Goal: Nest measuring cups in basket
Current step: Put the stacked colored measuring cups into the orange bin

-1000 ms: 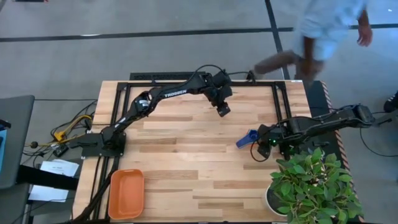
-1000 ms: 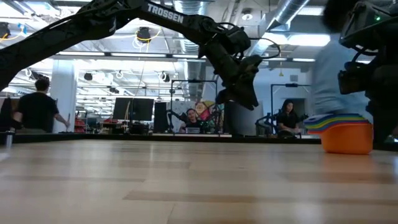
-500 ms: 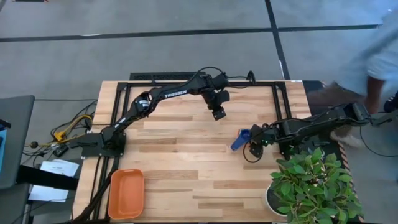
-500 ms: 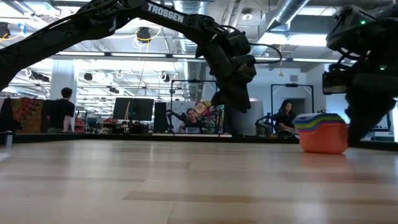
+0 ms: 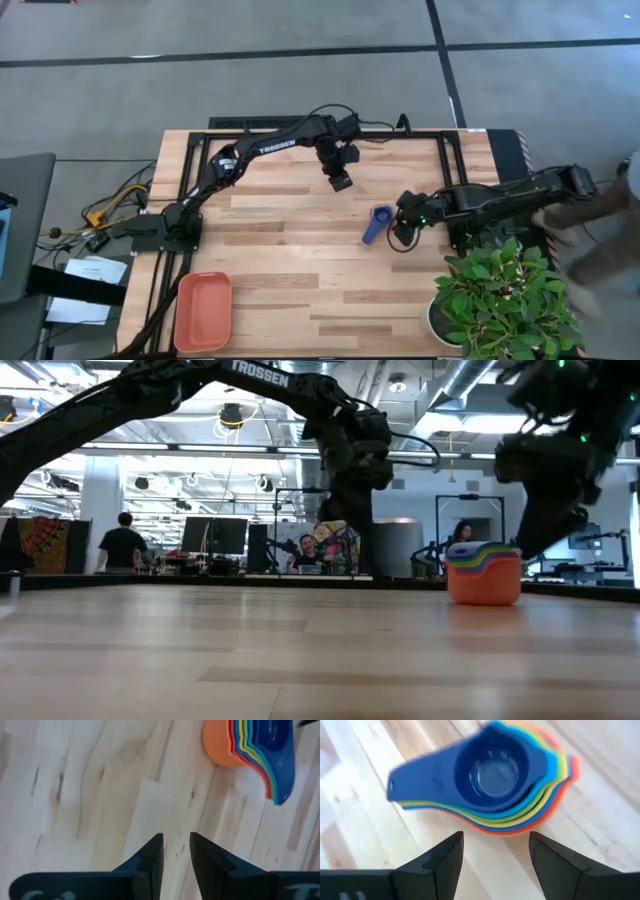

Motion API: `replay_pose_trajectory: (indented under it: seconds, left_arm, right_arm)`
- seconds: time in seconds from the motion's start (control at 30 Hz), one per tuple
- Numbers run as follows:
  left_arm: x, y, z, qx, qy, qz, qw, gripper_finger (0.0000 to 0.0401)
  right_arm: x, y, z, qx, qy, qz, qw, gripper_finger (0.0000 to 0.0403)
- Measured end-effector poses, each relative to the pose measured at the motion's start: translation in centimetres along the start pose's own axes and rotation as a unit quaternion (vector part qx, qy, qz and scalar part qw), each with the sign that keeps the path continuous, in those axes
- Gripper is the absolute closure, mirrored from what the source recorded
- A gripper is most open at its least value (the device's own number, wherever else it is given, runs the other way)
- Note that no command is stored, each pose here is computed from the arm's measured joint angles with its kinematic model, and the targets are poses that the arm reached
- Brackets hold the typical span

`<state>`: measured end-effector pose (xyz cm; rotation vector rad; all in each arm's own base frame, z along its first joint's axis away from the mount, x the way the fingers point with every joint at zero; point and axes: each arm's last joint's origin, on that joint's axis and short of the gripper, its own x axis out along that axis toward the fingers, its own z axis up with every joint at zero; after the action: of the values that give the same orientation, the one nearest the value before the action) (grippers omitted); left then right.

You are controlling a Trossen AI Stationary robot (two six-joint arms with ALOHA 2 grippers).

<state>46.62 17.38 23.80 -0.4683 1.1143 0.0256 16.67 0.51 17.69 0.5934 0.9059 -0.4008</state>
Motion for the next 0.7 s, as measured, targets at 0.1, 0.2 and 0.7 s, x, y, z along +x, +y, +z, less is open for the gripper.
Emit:
replay_pose_trajectory:
  seconds: [0.1,0.2,0.7]
  left_arm:
    - [0.2,-1.2,-0.2,0.003,0.01,0.004,1.0,0.0319]
    - [-0.4,-3.6,-0.3,0.026,0.001,0.004,1.0,0.0319]
    - [0.3,-11.0,-5.8,0.004,-0.041,0.032,0.999,0.0319]
  right_arm:
    - [-0.8,0.4,0.7,-0.002,-0.008,0.001,1.0,0.0154]
    - [-1.4,0.8,1.2,-0.008,-0.019,0.004,1.0,0.0154]
    - [-4.7,1.9,1.3,-0.005,-0.065,0.072,0.995,0.0164]
